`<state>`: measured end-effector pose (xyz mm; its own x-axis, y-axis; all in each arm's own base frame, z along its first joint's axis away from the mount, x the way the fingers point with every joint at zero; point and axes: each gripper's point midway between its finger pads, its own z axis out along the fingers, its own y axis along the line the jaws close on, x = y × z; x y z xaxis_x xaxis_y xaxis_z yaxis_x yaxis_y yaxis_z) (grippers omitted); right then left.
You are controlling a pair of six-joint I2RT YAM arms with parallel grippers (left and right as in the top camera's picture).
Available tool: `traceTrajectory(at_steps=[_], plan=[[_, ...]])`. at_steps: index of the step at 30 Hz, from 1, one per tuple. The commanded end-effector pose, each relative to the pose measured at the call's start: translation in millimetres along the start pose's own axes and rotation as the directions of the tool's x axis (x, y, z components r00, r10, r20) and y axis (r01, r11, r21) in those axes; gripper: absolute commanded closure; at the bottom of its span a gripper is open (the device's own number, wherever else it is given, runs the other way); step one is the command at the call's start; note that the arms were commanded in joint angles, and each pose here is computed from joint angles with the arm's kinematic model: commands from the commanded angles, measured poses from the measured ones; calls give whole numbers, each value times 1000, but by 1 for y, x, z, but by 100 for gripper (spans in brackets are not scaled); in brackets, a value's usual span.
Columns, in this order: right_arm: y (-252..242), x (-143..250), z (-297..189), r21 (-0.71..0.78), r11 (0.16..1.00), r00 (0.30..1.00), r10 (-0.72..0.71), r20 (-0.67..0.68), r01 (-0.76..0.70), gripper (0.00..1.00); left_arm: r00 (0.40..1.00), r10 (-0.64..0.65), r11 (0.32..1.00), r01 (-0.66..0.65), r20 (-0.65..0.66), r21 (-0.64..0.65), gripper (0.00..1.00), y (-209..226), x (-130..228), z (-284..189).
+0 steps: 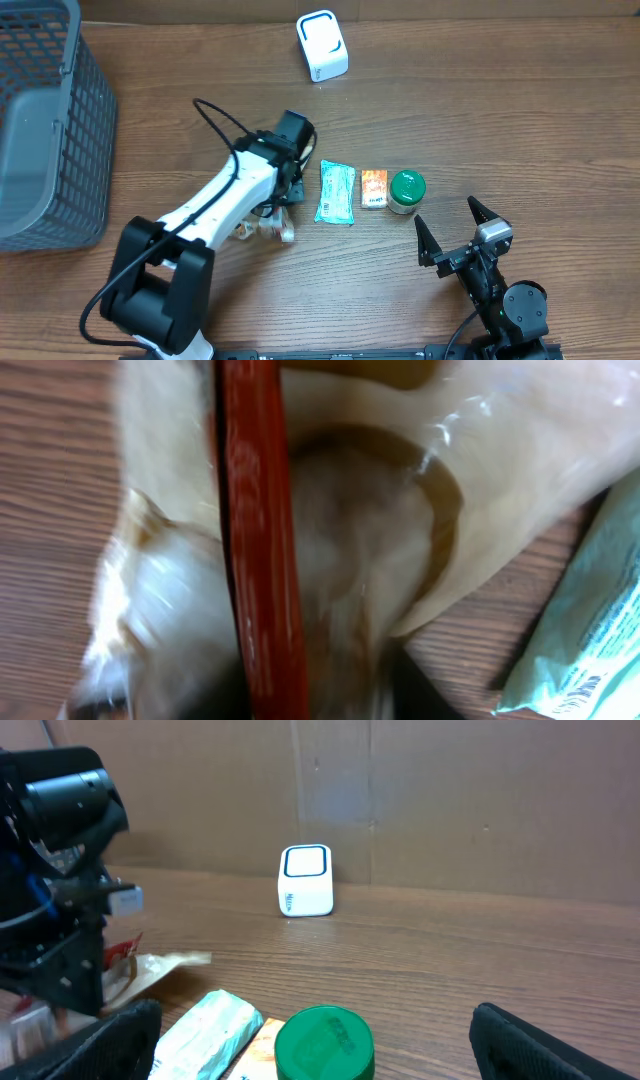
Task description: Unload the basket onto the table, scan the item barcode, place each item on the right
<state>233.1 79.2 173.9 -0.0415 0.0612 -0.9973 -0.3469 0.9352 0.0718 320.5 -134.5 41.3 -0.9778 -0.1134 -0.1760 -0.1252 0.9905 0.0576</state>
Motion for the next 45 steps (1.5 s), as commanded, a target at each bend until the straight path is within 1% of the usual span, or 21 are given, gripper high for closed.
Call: traceTrajectory(at_steps=[1, 2, 4, 11, 13, 16, 19, 22, 24, 28, 30, 33, 37, 40, 45], plan=[[-1, 3, 0, 0, 1000, 1000, 4, 1, -4, 0, 1000, 12, 1000, -12, -13, -17, 40, -3, 5, 7], [-1, 3, 0, 0, 1000, 1000, 4, 1, -4, 0, 1000, 29, 1000, -29, -11, -4, 35, -5, 4, 4], [-1, 3, 0, 0, 1000, 1000, 4, 1, -4, 0, 999, 51, 999, -51, -7, 19, 32, -9, -1, -3], [-1, 3, 0, 0, 1000, 1000, 4, 1, -4, 0, 997, 80, 997, -80, 24, 19, 26, -6, -21, -39], [-1, 3, 0, 0, 1000, 1000, 4, 1, -4, 0, 997, 75, 997, -75, 36, -5, 25, 0, -29, -49], [-1, 3, 0, 0, 1000, 1000, 4, 1, -4, 0, 997, 67, 998, -67, 45, -6, 22, 7, -39, -61], [-1, 3, 0, 0, 1000, 1000, 4, 1, -4, 0, 998, 29, 1000, -29, 61, -4, 14, 19, -54, -74], [-1, 3, 0, 0, 1000, 1000, 4, 1, -4, 0, 993, -46, 999, 46, 111, 5, 9, 47, -83, -86], [-1, 3, 0, 0, 1000, 1000, 4, 1, -4, 0, 986, -100, 995, 100, 133, 6, 8, 66, -97, -90], [-1, 3, 0, 0, 1000, 1000, 4, 1, -4, 0, 973, -171, 985, 174, 156, -8, 4, 108, -114, -90], [-1, 3, 0, 0, 1000, 1000, 4, 1, -4, 0, 968, -196, 979, 202, 157, -22, 0, 126, -117, -88], [-1, 3, 0, 0, 1000, 1000, 4, 1, -4, 0, 950, -259, 958, 276, 174, -80, 0, 163, -120, -87], [-1, 3, 0, 0, 1000, 1000, 4, 1, -4, 0, 924, -338, 928, 359, 181, -102, 0, 199, -121, -86], [-1, 3, 0, 0, 1000, 1000, 4, 1, -4, 0, 909, -374, 911, 397, 182, -111, 0, 216, -119, -85], [-1, 3, 0, 0, 1000, 1000, 4, 1, -4, 0, 895, -406, 895, 430, 182, -118, 0, 231, -118, -84]])
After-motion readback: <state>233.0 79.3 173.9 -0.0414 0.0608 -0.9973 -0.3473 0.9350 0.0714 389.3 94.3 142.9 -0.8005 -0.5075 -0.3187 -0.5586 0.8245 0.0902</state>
